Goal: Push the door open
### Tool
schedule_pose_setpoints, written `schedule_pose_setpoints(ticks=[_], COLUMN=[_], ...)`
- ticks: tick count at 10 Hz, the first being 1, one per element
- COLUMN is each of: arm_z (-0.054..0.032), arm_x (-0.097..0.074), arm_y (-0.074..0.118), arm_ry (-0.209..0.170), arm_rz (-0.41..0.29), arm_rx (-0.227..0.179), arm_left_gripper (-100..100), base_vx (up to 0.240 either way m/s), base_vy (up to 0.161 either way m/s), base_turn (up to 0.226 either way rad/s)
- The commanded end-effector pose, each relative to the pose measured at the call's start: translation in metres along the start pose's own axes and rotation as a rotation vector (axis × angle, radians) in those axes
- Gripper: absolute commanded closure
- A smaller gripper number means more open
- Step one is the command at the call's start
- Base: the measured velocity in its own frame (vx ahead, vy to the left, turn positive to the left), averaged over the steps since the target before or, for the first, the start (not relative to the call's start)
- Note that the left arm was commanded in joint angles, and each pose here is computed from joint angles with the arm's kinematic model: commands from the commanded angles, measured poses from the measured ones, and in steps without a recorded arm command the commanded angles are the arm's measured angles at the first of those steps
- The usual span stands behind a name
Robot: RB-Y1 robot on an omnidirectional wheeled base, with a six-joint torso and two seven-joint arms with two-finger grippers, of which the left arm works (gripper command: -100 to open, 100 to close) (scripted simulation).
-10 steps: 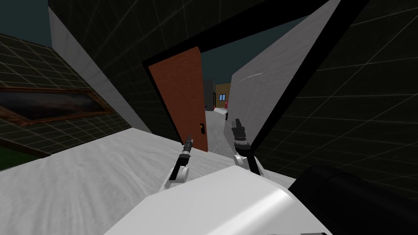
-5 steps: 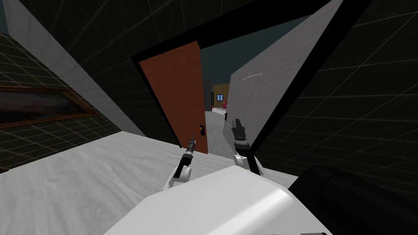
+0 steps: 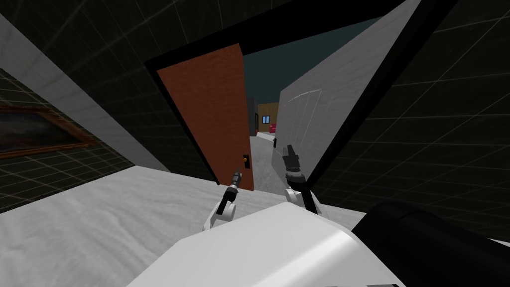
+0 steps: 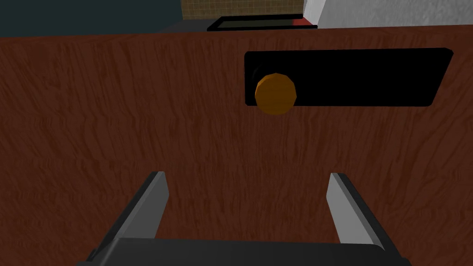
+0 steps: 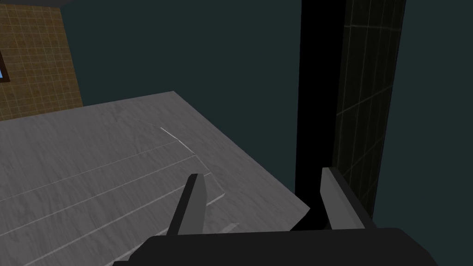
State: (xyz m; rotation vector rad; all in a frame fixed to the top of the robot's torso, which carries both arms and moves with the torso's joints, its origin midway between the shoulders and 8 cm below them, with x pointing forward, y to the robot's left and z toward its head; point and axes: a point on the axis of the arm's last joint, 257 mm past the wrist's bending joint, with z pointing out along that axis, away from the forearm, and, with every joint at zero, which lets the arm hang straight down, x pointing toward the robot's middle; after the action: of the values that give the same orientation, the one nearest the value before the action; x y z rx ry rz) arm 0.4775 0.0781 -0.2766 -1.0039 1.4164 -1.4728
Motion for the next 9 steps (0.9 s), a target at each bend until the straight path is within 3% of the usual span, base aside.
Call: schedule_pose_setpoints(ticks=[1,4,9], arm_z=[0.0012,0.0019,0.0101], arm_x=[0.0057,0.0103,0.0041], arm_y=[0.0099,0.0166,0.0195], arm_ry=[0.015,0.026,0.012], arm_rz=[-0.002,-0.003,-0.004], arm_rx=[-0.019,-0.035,-0.039], arm_left_gripper=[-100,-100,-100], base_vx=[0.114,0.103,0.187], base_vy=[0.082,0.05,-0.064], base_turn=[-0.07,-0.057,-0.03])
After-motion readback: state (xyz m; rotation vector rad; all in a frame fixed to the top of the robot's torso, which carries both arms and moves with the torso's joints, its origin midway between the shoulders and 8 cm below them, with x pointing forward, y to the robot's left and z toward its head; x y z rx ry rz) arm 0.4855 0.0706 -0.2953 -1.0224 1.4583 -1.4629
